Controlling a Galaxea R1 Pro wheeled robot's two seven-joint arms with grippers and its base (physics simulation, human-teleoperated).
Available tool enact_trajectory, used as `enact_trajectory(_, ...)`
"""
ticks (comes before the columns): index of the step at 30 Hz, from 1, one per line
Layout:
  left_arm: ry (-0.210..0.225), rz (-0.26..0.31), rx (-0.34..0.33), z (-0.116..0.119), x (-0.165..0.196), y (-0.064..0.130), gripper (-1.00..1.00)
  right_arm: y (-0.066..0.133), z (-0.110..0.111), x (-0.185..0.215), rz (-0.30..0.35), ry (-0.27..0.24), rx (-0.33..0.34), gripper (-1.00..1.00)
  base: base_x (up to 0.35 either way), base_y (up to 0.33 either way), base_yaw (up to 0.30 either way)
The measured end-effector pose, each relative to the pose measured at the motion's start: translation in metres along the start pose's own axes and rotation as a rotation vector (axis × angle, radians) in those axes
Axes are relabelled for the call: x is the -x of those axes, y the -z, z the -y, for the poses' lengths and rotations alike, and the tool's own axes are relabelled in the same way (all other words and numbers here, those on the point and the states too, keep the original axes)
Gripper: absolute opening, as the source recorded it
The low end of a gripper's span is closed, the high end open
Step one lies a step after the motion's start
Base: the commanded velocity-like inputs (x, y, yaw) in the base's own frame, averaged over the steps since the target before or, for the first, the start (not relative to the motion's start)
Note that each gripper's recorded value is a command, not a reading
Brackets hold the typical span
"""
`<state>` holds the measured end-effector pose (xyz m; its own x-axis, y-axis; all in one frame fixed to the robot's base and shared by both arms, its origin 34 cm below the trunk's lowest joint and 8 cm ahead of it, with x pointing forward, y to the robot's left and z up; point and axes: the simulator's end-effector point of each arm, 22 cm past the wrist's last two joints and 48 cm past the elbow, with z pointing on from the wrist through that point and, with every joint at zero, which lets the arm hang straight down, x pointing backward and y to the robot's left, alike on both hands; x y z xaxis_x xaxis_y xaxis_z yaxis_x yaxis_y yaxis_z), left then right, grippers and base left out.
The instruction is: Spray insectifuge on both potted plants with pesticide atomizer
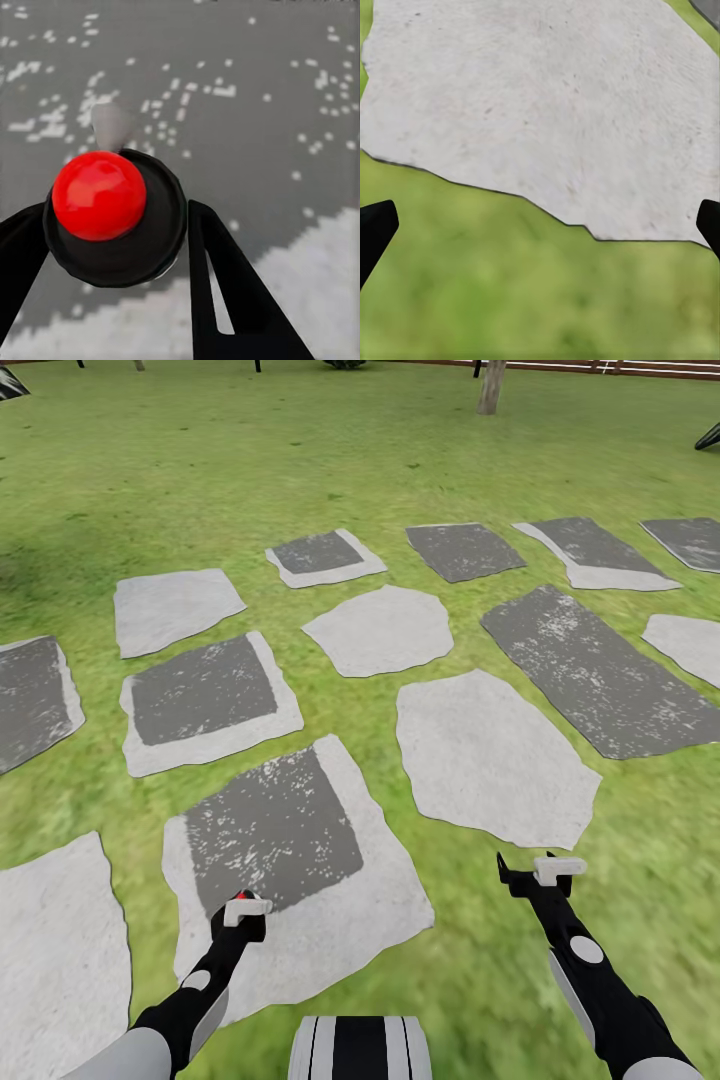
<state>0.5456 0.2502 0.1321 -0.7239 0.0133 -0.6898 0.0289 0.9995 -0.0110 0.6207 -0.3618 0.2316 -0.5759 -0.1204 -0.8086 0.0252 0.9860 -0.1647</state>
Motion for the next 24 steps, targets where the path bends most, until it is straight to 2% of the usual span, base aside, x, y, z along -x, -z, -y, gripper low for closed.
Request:
enact_trajectory(13, -0.001, 0.006, -0.002, 0.000, 0.002, 0.000, -1.00, 0.000, 0.000, 0.000, 0.000, 0.000, 0.000, 1.00, 0.000, 0.000, 0.000)
enact_trajectory(24, 0.000, 0.043, 0.001, 0.000, 0.028, 0.004, -1.00, 0.005, 0.004, 0.027, 0.043, -0.003, -0.005, 1.00, 0.000, 0.000, 0.000)
